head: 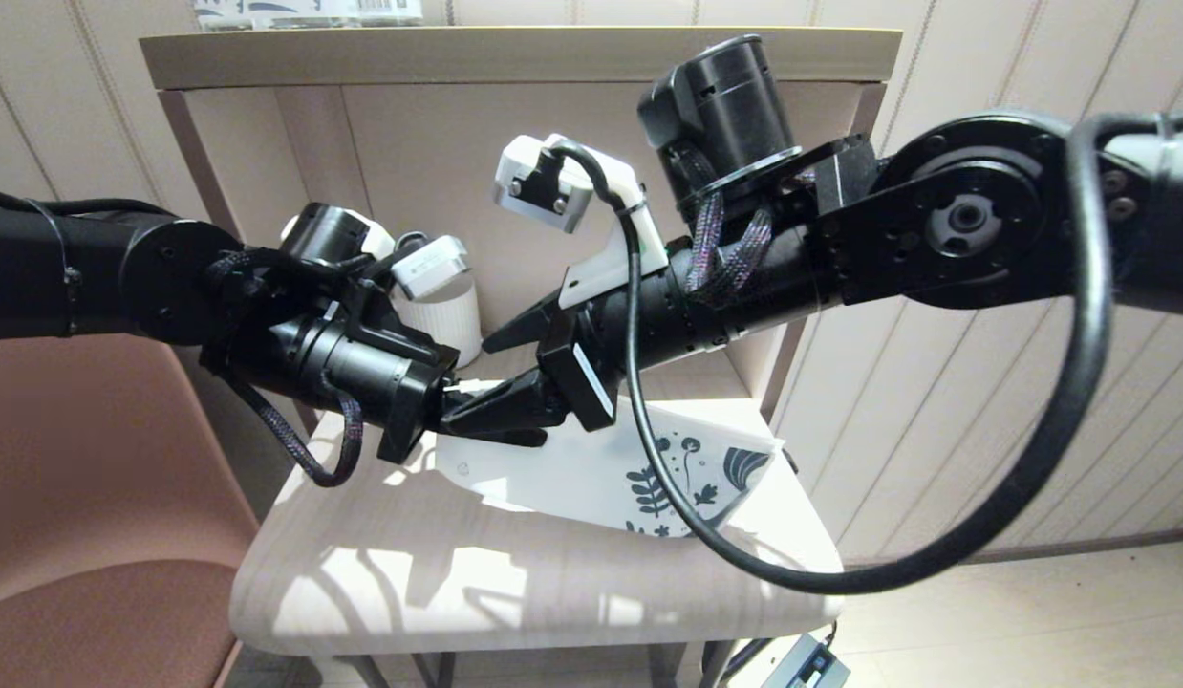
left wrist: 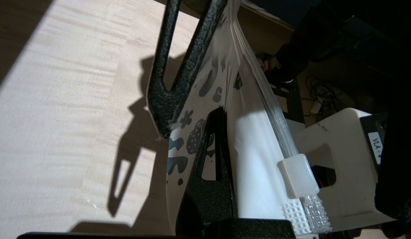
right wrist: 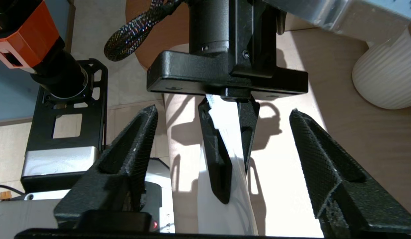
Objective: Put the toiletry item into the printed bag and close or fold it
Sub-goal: Close the strorage bag and place it on the desk
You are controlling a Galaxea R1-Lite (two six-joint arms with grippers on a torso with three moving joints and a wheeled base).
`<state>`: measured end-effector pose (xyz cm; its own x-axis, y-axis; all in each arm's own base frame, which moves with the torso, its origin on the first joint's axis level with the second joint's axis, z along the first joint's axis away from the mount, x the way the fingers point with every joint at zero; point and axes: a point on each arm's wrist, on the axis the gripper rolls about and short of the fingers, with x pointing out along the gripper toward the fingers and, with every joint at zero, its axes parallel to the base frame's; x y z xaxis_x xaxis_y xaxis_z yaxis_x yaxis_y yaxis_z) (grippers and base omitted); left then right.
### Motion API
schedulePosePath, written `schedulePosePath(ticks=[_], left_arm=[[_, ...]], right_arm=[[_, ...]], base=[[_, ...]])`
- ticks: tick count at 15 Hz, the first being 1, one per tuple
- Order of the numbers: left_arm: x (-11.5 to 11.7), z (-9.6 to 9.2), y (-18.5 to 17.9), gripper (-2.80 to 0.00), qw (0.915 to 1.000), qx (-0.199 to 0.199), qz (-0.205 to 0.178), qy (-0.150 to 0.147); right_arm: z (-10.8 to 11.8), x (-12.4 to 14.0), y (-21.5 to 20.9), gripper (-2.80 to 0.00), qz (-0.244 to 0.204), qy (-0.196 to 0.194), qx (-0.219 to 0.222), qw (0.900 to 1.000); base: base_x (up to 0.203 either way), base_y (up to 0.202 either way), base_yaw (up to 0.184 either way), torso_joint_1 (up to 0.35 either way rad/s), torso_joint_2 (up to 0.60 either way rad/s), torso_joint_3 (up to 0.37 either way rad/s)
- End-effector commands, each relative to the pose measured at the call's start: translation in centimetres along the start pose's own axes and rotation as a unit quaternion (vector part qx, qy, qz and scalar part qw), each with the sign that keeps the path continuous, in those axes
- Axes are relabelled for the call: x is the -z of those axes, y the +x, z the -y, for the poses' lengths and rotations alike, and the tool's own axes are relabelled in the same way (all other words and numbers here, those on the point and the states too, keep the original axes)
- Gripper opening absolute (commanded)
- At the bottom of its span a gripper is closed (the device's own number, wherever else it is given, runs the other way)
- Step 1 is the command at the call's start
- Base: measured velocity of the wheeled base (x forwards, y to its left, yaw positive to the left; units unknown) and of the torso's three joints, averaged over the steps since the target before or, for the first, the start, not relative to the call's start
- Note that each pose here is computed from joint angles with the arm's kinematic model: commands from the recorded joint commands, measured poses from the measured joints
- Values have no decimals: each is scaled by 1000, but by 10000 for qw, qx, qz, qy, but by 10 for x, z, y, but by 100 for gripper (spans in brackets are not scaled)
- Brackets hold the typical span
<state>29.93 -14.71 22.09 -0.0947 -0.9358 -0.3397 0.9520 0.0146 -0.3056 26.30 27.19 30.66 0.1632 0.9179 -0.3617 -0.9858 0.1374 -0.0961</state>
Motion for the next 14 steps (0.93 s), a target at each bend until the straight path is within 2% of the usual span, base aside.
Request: schedulePosePath(ticks=[1,11,12,14], left_arm=[[0,0,0,-280,10000,30,12,3],[1,-1,0,-280,10000,27,1,-15],[1,-1,0,-280,10000,34,4,-15],[1,-1,1,-280,10000,29,-2,-22]], right_arm=[[1,0,3,0,1,-5,-24,10000],[3,3,6,0,-44,20,-26,10000],[3,4,6,-280,-55,26,-30,10000],[3,4,6,-280,-57,22,-25,10000]], base=[[0,0,0,0,0,0],[0,0,0,0,0,0],[0,0,0,0,0,0],[0,0,0,0,0,0]])
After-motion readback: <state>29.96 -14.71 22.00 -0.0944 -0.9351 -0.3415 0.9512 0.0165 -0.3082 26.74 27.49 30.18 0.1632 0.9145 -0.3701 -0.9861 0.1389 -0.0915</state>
